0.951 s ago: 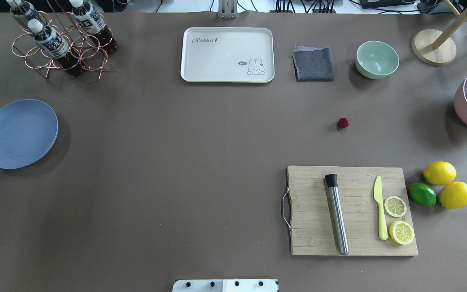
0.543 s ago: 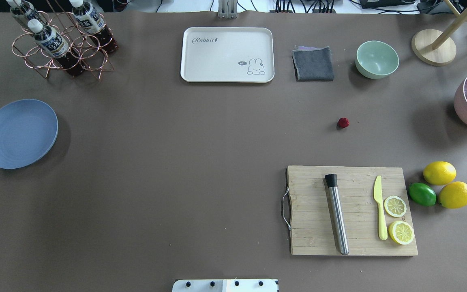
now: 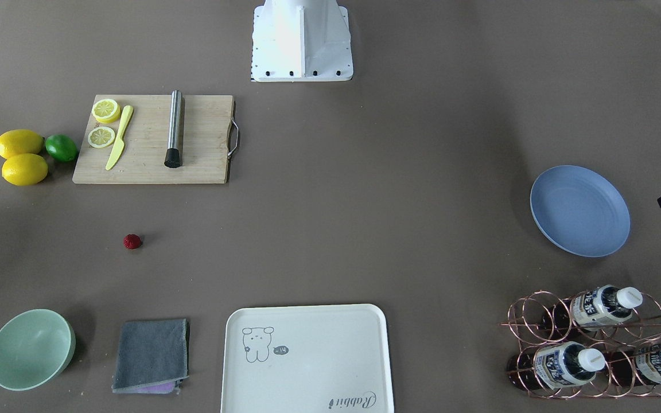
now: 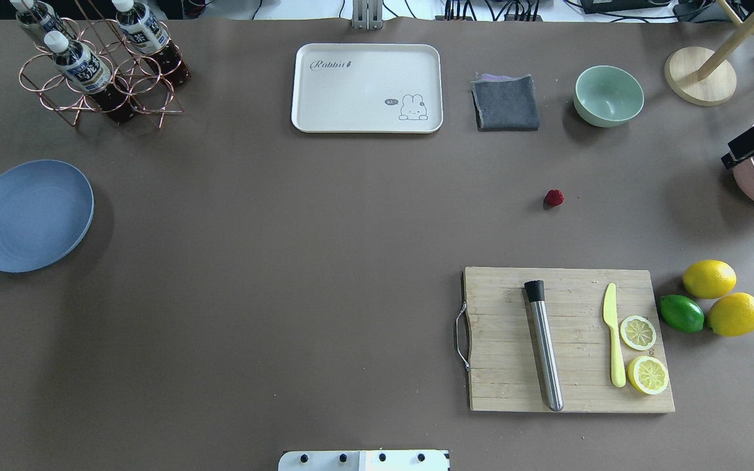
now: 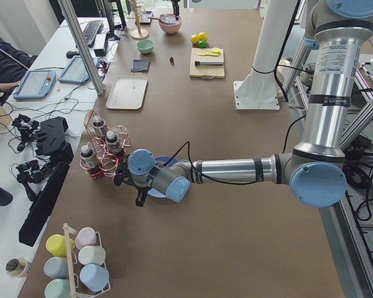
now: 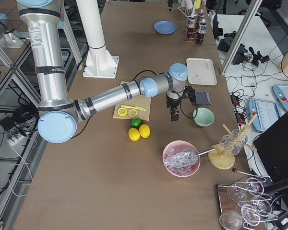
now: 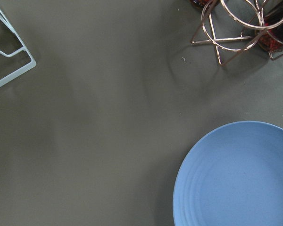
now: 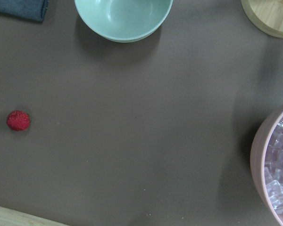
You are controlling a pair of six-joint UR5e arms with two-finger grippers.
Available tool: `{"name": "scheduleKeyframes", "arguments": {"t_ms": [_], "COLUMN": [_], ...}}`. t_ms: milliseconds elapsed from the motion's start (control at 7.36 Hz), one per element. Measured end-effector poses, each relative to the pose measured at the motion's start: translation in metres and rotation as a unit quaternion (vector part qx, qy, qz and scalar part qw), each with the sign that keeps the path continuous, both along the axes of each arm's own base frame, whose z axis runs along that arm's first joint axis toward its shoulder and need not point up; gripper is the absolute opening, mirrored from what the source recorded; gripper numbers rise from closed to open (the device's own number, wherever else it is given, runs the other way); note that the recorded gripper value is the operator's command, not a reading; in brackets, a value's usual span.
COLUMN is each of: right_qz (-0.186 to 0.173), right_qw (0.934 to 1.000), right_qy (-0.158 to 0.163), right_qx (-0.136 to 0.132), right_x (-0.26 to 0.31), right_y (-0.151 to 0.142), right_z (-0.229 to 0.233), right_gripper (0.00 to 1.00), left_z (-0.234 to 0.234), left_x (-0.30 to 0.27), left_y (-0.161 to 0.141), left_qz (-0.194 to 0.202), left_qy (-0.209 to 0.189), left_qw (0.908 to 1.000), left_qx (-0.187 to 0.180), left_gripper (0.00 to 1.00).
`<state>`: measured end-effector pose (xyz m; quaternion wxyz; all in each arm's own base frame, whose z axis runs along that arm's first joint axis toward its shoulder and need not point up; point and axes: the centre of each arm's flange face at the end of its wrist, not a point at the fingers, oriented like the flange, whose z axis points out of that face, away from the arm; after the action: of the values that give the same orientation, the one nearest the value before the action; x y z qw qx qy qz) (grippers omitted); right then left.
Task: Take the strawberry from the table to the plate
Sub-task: 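Push the blue plate inward with the left gripper while the right arm moves out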
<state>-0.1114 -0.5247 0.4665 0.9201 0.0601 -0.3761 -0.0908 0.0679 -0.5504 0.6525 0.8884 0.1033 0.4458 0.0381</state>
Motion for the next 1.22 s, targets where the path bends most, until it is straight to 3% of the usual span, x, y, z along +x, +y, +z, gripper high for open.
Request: {"name": "scheduleKeyframes", "arguments": {"t_ms": [543,815,951,1222], "right_qz": [0.029,0.031,0.031,0.032], "right_qw": [0.9995,0.9994,0.9994,0.9994], "right_qy": [-0.007,-0.004,-0.003,-0.003], "right_qx": [0.009,0.012,0.013,0.014], "right_x": [-0.042,-0.043,-0.043,-0.043], "right_y": [0.004,0.004,0.004,0.004], "right_z": [-0.013,-0.014,-0.014,-0.014], "right_gripper": [1.0,1.0,1.0,1.0], "left_z": [0.032,0.044,0.046,0.047], "left_x": [0.06,0.065,0.067,0.078], "left_y": [0.009,0.014,0.015,0.018], "left_qz": [0.021,0.027,0.029,0.04], "left_qy": [-0.003,-0.001,0.0,0.001], "left_qw": [0.9998,0.9996,0.9996,0.9992], "left_qx": [-0.004,-0.004,-0.005,-0.003], "left_gripper": [0.9,0.77,0.51,0.11]}}
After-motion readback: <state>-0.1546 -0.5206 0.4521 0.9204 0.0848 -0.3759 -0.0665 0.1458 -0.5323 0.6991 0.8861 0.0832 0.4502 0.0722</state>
